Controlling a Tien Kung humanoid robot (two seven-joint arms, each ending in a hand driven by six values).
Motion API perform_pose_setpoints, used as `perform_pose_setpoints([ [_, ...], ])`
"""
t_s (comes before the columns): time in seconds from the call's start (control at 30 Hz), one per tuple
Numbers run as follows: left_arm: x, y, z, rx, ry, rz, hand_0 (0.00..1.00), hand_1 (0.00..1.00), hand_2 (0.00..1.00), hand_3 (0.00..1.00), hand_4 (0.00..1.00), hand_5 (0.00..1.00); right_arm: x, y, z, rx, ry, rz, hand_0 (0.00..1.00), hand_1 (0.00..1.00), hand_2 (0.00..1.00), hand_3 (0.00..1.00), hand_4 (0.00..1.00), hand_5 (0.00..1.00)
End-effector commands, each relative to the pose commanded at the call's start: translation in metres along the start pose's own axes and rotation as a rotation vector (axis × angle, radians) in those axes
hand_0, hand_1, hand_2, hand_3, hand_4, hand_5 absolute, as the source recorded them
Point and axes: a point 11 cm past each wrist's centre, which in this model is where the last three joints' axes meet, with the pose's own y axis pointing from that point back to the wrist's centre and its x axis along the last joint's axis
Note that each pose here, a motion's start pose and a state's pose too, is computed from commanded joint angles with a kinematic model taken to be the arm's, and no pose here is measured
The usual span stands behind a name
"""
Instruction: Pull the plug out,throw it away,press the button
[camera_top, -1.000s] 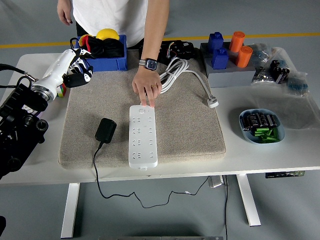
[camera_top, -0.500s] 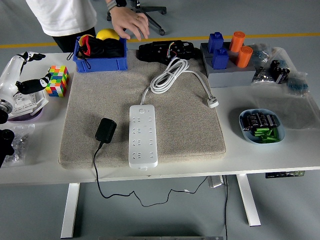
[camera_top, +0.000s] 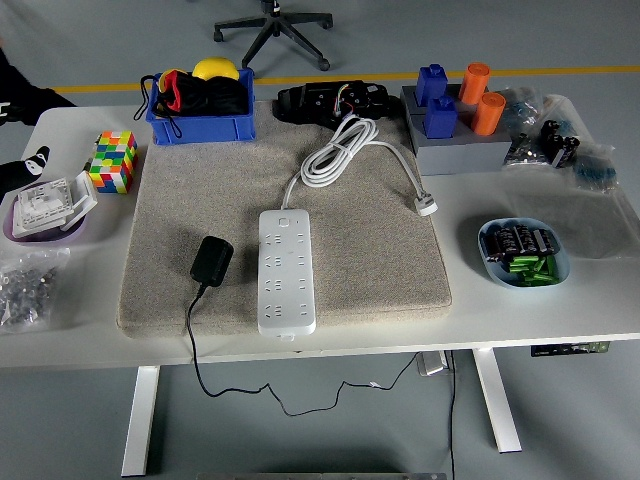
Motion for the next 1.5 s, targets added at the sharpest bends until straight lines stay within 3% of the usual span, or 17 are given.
perform_pose_setpoints([
  [0.27,0.001,0.003,-0.009,0.022,-0.005,-0.004,0.885,0.893,0.800,0.800,0.679,0.053,0.002,0.000,0.003,0.004,-0.011,0.009,0.740,0.660,0.645,0.614,0.659,0.480],
  [0.53,-0.018,0.007,-0.012,0.031,-0.009,-0.057,0.880,0.878,0.791,0.799,0.666,0.059,0.005,-0.001,0.007,-0.003,-0.010,0.016,0.740,0.660,0.645,0.613,0.658,0.481],
  [0.7,-0.015,0.002,-0.001,0.001,0.022,-0.038,0.880,0.878,0.791,0.799,0.666,0.059,-0.015,0.001,-0.005,0.013,0.006,-0.023,0.740,0.660,0.645,0.613,0.658,0.481],
  [0.9,-0.026,0.012,-0.009,0.009,0.017,-0.073,0.876,0.870,0.784,0.795,0.653,0.067,0.007,-0.001,0.008,-0.015,0.009,0.026,0.740,0.660,0.645,0.613,0.658,0.480],
  [1.5,-0.032,0.020,-0.017,0.031,0.034,-0.089,0.873,0.861,0.777,0.795,0.648,0.074,0.008,-0.002,0.021,-0.024,-0.017,0.032,0.740,0.660,0.645,0.613,0.658,0.481],
])
